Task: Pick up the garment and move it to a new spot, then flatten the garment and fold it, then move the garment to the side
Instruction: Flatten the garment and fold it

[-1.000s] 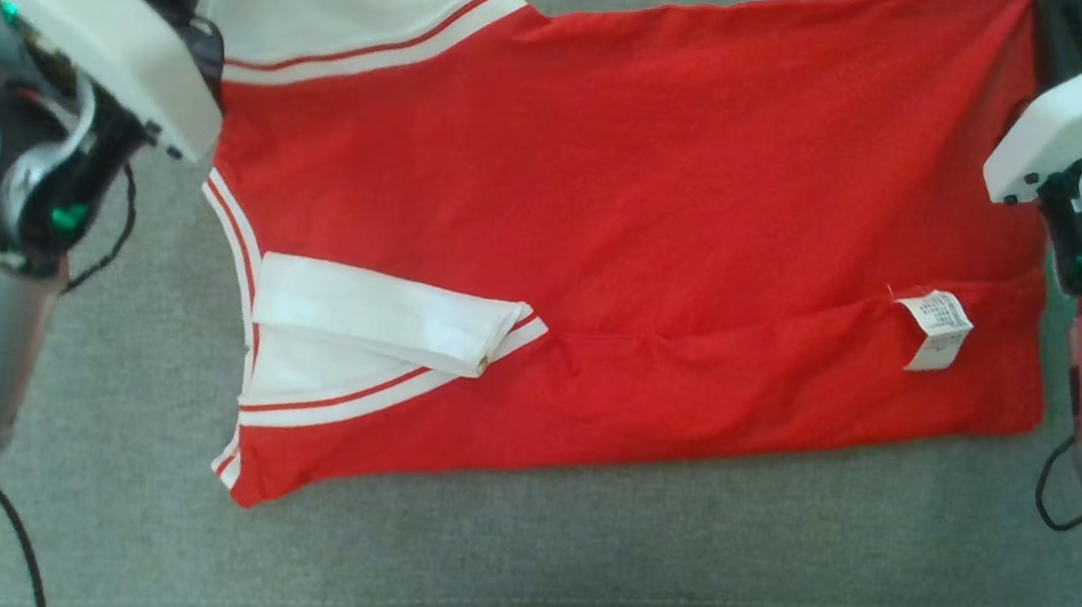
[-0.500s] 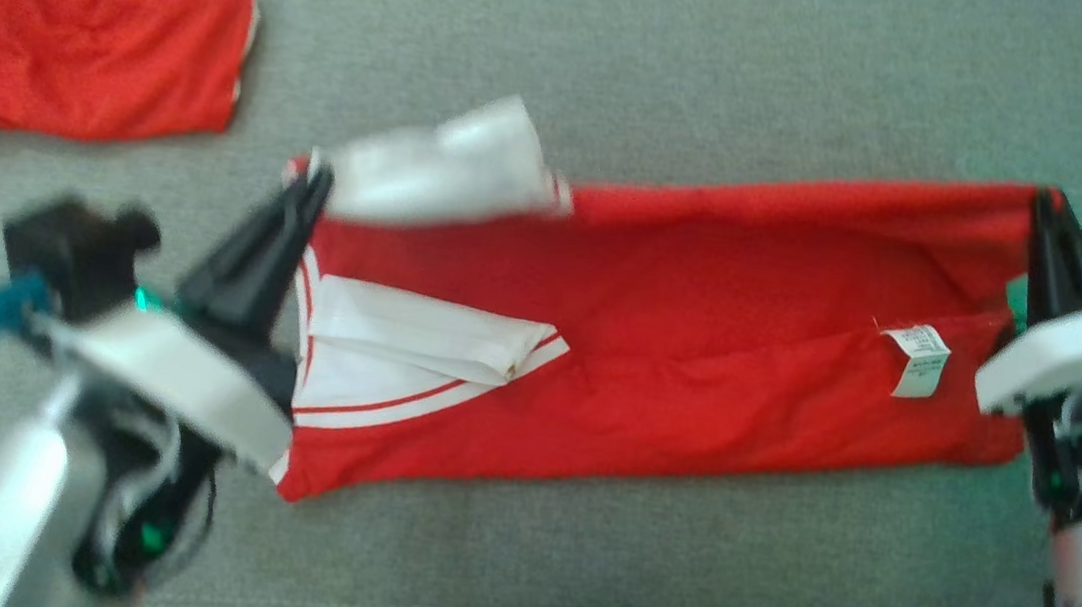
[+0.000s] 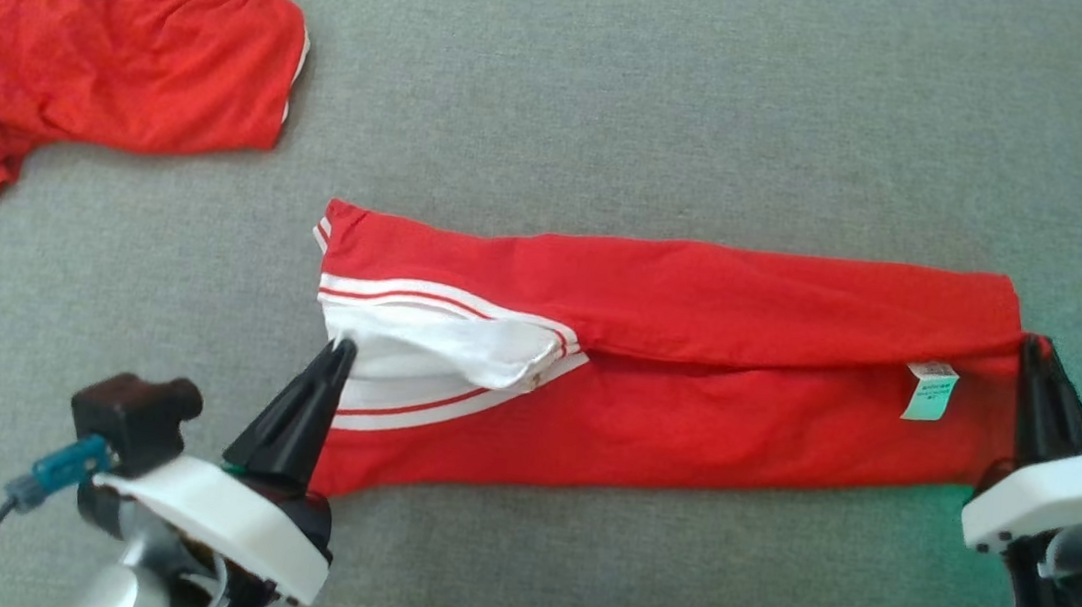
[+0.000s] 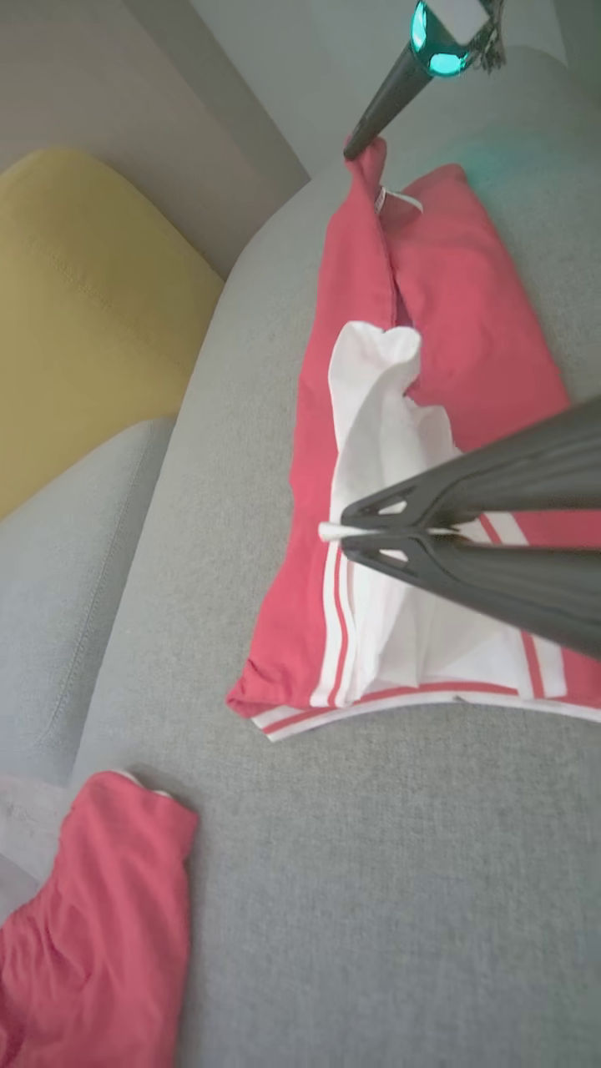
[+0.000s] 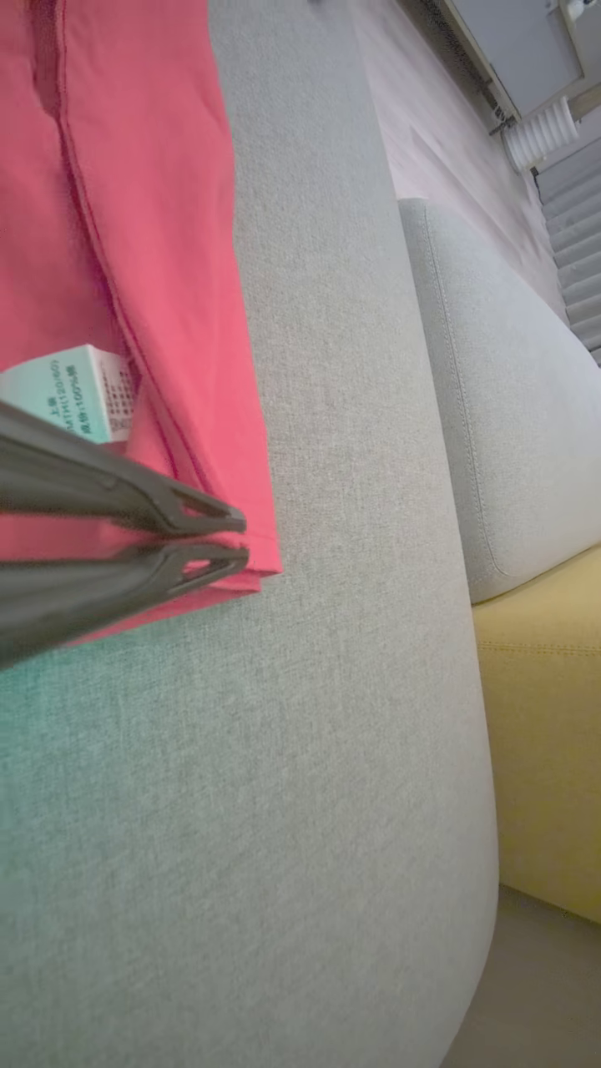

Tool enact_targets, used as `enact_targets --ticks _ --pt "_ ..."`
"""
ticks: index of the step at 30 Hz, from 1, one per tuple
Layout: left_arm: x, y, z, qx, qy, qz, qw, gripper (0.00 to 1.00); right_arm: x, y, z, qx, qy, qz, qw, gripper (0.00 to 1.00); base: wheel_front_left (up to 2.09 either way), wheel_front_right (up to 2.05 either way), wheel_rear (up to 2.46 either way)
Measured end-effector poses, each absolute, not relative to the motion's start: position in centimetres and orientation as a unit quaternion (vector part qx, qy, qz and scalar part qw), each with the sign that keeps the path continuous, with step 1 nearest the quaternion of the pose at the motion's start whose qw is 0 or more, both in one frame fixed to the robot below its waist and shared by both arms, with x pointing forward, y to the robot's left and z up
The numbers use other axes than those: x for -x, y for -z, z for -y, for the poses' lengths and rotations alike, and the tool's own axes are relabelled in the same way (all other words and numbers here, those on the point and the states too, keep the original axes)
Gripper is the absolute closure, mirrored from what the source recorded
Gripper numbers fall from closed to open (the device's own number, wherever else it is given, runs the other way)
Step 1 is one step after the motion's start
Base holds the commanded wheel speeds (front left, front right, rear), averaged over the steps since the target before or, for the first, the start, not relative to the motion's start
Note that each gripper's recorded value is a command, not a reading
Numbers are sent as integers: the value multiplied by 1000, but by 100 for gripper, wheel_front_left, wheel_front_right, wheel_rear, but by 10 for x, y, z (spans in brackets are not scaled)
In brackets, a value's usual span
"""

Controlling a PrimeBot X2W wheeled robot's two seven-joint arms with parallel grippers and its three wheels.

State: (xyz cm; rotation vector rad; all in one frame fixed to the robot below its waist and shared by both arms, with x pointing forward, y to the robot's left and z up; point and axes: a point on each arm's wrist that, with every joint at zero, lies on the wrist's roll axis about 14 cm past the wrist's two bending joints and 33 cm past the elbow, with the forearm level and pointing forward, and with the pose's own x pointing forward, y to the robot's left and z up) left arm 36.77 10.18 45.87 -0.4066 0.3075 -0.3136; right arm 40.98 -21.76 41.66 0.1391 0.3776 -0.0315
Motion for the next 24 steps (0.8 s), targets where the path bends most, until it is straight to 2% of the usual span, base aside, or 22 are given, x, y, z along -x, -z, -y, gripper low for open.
enact_targets --ticks 1,3,4,5,12,18,24 --pt "-367 -455 -103 200 150 -153 956 99 -408 -417 218 -68 17 -187 980 100 0 0 0" --pt "-366 -450 -104 200 146 -155 956 36 -406 -417 219 -68 20 -187 980 58 0 0 0" --pt "-365 -450 -103 203 144 -153 956 1 -404 -418 219 -71 23 -186 980 27 0 0 0" --pt "-365 -451 -101 206 144 -150 956 0 -403 -419 219 -74 24 -184 980 0 0 0 0" --pt "-354 -452 -115 207 113 -132 963 0 -382 -420 232 -77 48 -181 979 0 0 0 0" --pt "-355 -461 -119 193 103 -109 970 0 -385 -434 230 -82 48 -162 982 0 0 0 0" --pt "-359 -471 -118 187 96 -89 974 0 -387 -423 222 -77 37 -197 977 0 0 0 0"
